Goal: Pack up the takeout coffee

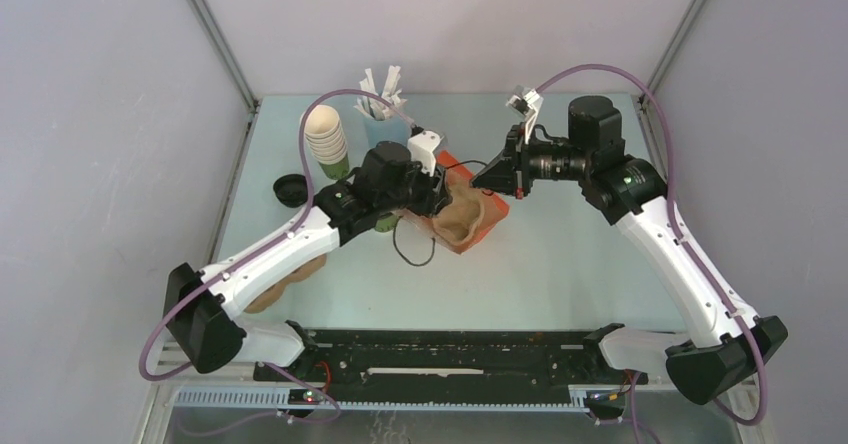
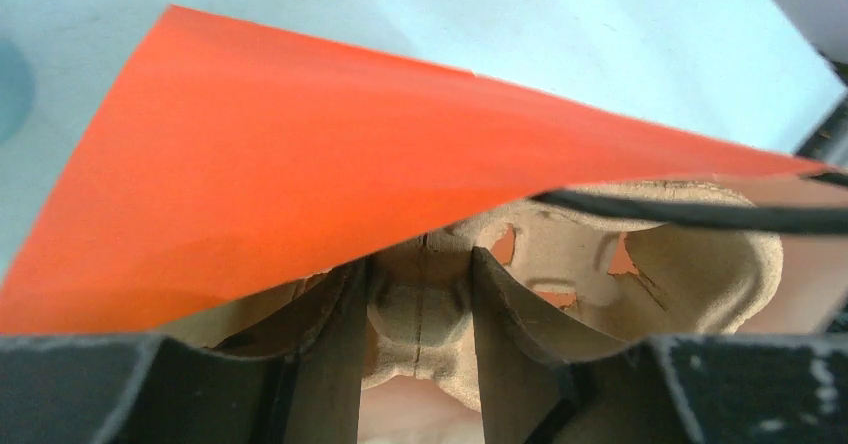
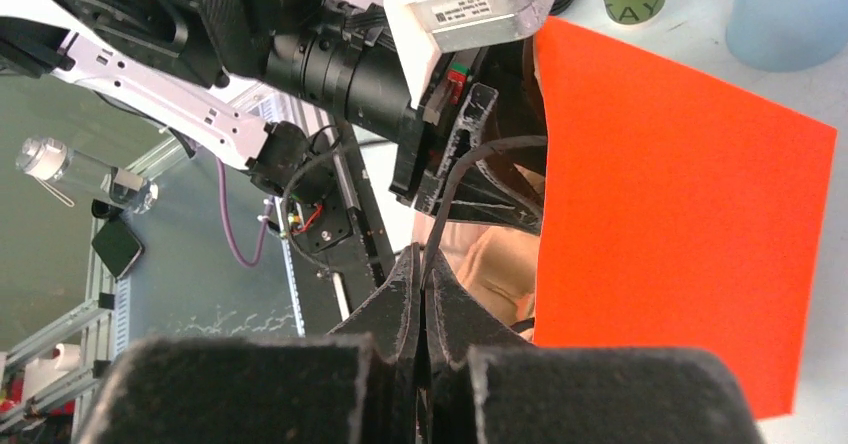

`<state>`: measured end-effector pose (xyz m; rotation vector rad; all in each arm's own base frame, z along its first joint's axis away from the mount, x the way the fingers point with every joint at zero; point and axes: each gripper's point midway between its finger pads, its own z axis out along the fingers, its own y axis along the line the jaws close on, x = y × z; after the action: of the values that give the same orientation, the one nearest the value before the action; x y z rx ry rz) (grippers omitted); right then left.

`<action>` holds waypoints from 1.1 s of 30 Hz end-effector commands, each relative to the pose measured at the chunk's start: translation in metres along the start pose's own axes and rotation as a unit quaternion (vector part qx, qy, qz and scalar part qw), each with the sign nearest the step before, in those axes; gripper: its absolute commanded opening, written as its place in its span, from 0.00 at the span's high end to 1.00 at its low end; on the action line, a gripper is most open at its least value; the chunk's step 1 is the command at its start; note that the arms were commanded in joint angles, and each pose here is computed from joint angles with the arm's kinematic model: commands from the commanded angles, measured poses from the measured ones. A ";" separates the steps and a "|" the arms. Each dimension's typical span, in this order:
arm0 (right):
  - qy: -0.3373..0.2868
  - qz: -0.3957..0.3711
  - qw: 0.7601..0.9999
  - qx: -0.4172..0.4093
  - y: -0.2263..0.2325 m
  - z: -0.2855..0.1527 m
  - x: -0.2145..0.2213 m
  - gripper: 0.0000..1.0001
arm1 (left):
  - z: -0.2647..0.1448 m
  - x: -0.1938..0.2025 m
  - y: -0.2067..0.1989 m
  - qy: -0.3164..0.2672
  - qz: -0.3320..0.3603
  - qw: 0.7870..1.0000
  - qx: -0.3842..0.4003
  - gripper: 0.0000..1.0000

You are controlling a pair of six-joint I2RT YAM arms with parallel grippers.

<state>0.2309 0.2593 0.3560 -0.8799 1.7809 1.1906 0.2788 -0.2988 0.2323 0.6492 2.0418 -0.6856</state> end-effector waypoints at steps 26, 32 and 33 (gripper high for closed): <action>-0.031 0.030 0.999 0.027 0.026 -0.006 0.003 1.00 | 0.051 0.040 0.009 -0.035 0.036 0.983 -0.179 0.72; -0.029 0.024 0.999 0.018 0.031 -0.007 0.003 1.00 | 0.064 0.051 0.008 -0.023 0.043 0.984 -0.173 0.70; -0.029 0.023 0.999 0.019 0.032 -0.007 0.004 1.00 | 0.066 0.052 0.008 -0.022 0.044 0.984 -0.173 0.70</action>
<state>0.2094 0.2609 0.3517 -0.7277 1.8580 1.1879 0.2939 -0.3316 0.1736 0.5176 1.9947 -0.3284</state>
